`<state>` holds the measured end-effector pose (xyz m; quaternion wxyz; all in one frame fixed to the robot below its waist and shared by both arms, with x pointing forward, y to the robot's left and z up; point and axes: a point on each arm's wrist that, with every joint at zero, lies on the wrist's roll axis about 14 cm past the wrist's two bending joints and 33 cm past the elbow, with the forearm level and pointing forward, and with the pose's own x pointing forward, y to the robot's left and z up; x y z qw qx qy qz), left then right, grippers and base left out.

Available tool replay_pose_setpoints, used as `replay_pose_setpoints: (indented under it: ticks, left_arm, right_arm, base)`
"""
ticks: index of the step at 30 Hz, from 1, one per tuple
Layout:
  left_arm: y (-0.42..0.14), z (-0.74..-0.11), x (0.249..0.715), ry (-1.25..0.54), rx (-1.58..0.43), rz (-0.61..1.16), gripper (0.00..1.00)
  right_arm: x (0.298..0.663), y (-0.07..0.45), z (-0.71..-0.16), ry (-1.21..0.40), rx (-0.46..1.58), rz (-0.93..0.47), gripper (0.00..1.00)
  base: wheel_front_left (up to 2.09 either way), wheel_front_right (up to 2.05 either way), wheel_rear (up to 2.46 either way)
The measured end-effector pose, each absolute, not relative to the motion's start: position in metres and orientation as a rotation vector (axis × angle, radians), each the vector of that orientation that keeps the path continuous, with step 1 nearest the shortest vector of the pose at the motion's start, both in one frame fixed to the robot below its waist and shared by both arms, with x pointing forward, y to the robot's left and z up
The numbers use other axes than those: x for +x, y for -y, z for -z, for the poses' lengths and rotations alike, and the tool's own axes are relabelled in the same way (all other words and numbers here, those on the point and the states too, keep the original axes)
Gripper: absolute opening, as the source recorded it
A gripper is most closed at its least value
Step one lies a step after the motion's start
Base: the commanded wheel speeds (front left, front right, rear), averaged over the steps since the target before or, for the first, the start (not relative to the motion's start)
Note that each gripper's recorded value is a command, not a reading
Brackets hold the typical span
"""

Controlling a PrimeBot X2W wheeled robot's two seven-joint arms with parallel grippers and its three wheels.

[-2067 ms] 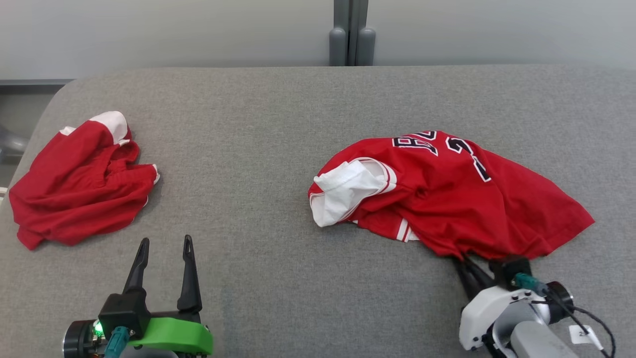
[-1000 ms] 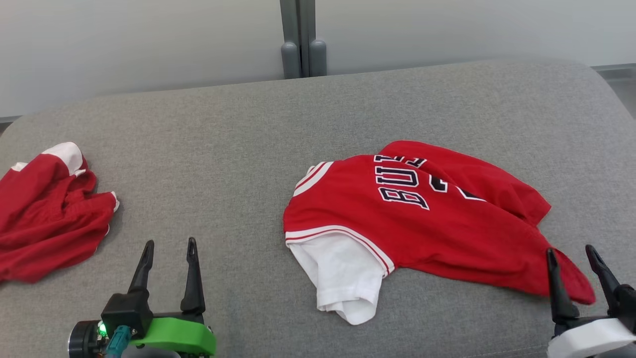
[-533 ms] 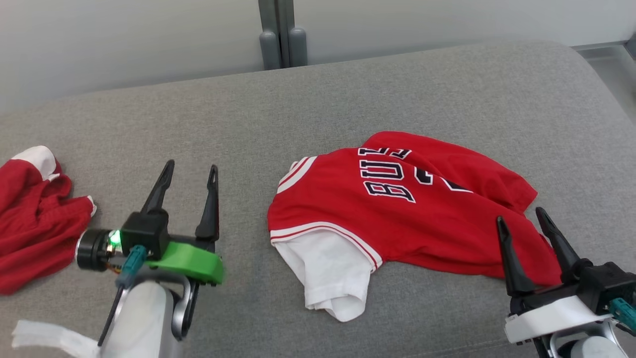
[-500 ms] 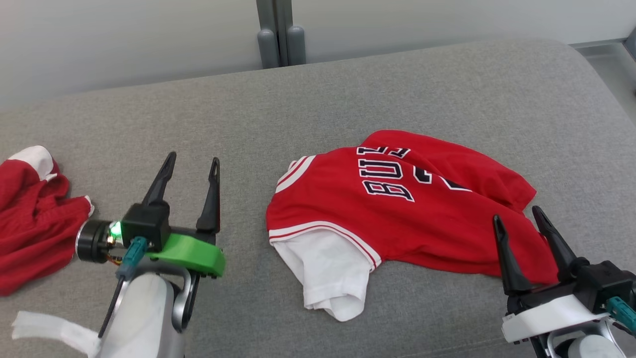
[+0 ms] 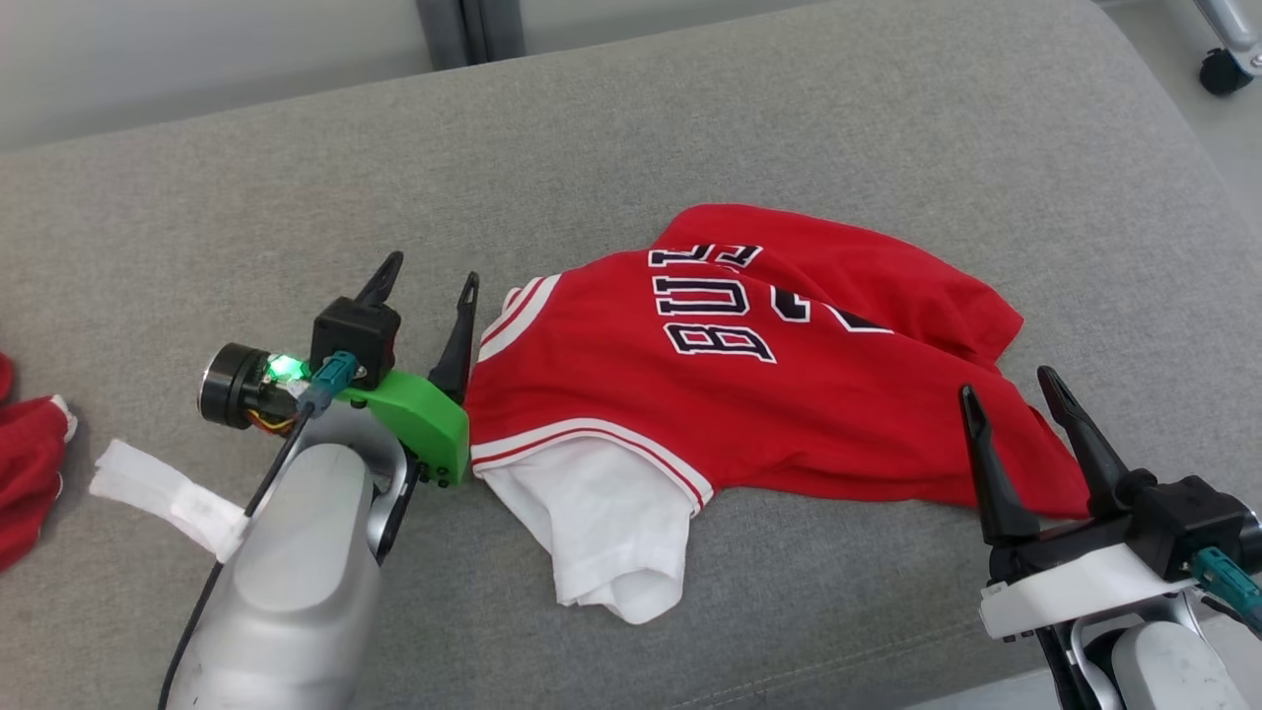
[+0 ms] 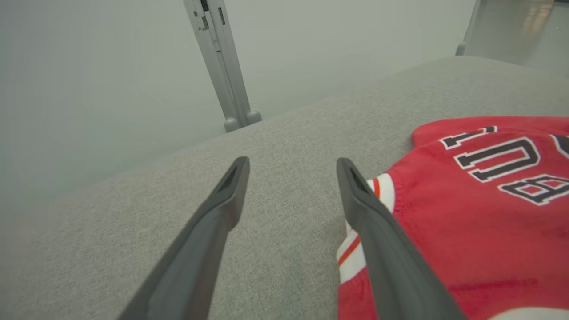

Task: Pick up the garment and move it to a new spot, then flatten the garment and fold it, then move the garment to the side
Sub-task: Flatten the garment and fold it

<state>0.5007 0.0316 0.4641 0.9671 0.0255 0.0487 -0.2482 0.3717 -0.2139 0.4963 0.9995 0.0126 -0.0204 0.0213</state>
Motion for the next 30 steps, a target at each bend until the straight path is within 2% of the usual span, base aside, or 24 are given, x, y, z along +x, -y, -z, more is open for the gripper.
replay_pose_setpoints:
  ticks: [8,13,14,15,16,21,27,30]
  left_arm:
    - [-0.005,-0.391,0.477,-0.331,0.117,0.618,1.00]
    - [0.003,-0.376,0.470,-0.399,0.123,0.646,1.00]
    - [0.003,-0.375,0.469,-0.405,0.125,0.647,0.47]
    - [0.004,-0.374,0.467,-0.412,0.126,0.651,0.28]
    - [0.003,-0.374,0.467,-0.417,0.123,0.649,0.00]
    - [-0.007,-0.384,0.473,-0.394,0.090,0.606,0.00]
    - [-0.063,-0.427,0.512,-0.256,0.062,0.402,0.00]
    - [-0.080,-0.436,0.513,-0.224,0.063,0.360,0.02]
  right_arm:
    - [0.370,0.226,-0.484,-0.001,0.020,-0.002,1.00]
    - [0.368,0.230,-0.483,-0.006,0.018,0.011,1.00]
    - [0.368,0.231,-0.483,-0.005,0.019,0.012,1.00]
    - [0.367,0.231,-0.484,-0.004,0.018,0.013,1.00]
    - [0.367,0.231,-0.485,-0.001,0.018,0.014,1.00]
    - [0.368,0.231,-0.489,0.013,0.017,0.012,1.00]
    - [0.370,0.228,-0.490,0.021,0.016,0.001,1.00]
    - [0.372,0.224,-0.492,0.027,0.014,-0.012,1.00]
  base:
    - [0.00,0.00,0.00]
    - [0.00,0.00,0.00]
    - [0.00,0.00,0.00]
    - [0.00,0.00,0.00]
    - [0.00,0.00,0.00]
    - [0.00,0.00,0.00]
    - [0.00,0.00,0.00]
    - [0.00,0.00,0.00]
